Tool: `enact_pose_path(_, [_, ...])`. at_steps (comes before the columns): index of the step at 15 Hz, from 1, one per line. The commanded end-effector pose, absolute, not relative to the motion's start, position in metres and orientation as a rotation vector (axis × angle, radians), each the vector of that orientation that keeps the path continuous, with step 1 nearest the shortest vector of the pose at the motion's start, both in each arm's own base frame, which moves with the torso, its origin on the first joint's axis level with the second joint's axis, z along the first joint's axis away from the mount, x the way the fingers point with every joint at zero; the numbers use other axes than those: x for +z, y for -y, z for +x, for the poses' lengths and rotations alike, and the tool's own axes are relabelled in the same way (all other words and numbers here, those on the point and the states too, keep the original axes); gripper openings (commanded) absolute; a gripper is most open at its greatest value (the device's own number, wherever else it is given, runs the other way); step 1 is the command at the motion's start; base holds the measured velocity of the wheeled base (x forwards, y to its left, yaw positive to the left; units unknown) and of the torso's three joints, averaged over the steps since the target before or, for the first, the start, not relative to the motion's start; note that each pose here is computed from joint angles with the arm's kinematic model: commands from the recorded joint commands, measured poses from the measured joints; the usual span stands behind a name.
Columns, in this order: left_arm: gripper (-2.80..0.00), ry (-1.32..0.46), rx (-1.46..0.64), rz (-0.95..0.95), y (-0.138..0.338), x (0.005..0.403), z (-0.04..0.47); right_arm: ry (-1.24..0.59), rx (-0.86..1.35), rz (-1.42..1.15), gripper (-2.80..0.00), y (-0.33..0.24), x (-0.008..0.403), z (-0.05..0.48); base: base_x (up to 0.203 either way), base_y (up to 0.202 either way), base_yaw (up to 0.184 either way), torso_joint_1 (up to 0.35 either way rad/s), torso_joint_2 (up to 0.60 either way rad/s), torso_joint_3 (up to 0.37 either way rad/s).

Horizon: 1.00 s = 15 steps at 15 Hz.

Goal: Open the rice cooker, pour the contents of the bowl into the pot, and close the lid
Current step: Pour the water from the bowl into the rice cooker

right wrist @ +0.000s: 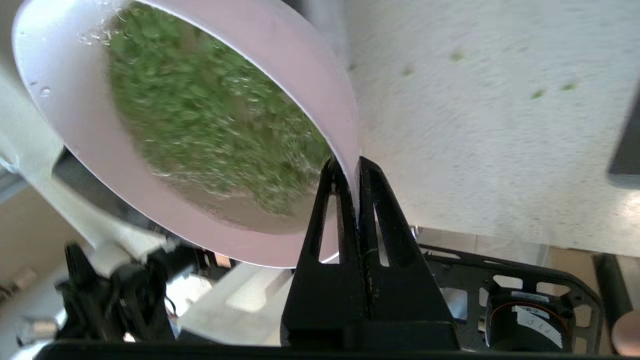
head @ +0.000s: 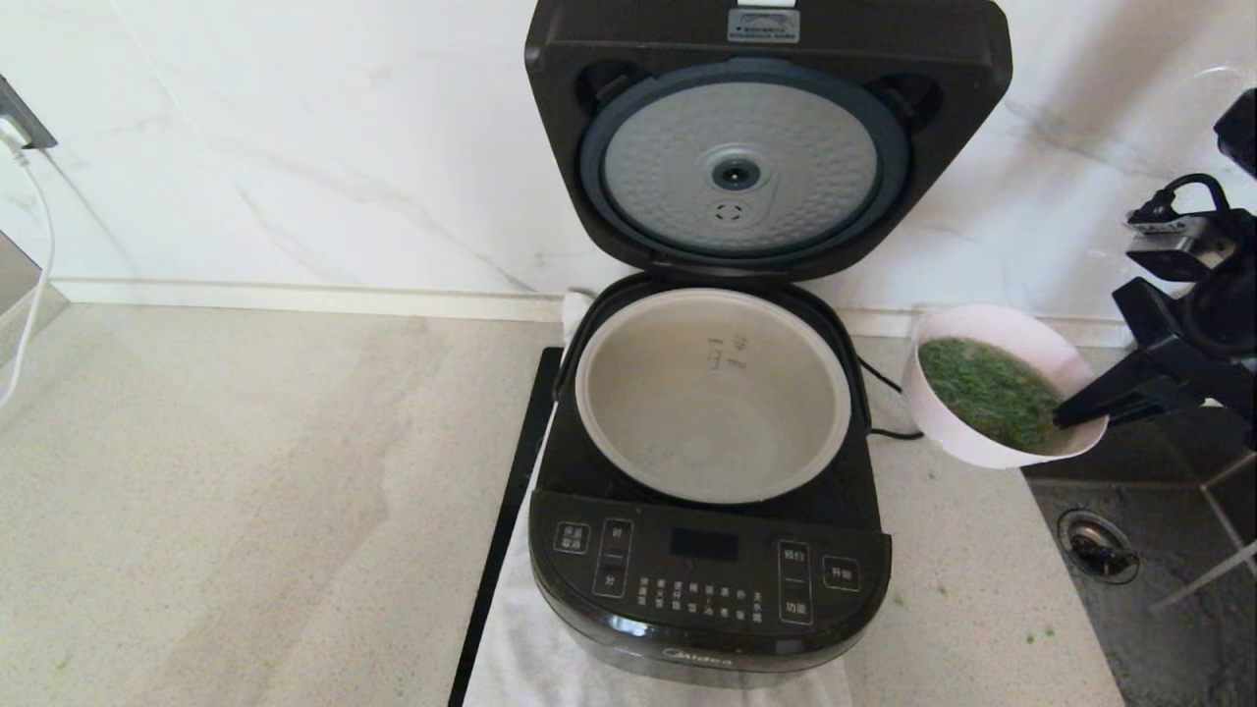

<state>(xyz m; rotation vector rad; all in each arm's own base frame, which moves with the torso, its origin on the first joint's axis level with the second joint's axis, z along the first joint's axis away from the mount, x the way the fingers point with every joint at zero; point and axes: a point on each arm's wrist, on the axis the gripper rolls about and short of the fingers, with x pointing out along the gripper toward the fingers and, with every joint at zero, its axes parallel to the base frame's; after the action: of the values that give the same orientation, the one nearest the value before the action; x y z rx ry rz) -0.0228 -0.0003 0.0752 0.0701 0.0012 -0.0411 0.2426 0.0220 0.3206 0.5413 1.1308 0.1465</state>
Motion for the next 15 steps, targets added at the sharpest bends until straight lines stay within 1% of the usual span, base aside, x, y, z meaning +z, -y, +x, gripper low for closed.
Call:
enact_pose_path(1, [-2.80, -0.002, -0.042, 0.071, 0.000, 0.075, -0.023, -1.134, 0.185, 0.506, -2.80, -0.037, 0.326, 0.233, 0.000, 0.000, 0.000, 0.000, 0.00, 0.000])
enact_pose_path(5, [-2.80, -0.003, -0.042, 0.071, 0.000, 0.075, -0.023, -1.138, 0.221, 0.436, -2.80, -0.065, 0.330, 0.221, 0.000, 0.000, 0.000, 0.000, 0.00, 0.000])
enact_pose_path(15, [-2.80, -0.003, -0.042, 0.071, 0.000, 0.075, -0.023, -1.165, 0.279, 0.367, -2.80, -0.106, 0.325, 0.216, 0.000, 0.000, 0.000, 0.000, 0.00, 0.000])
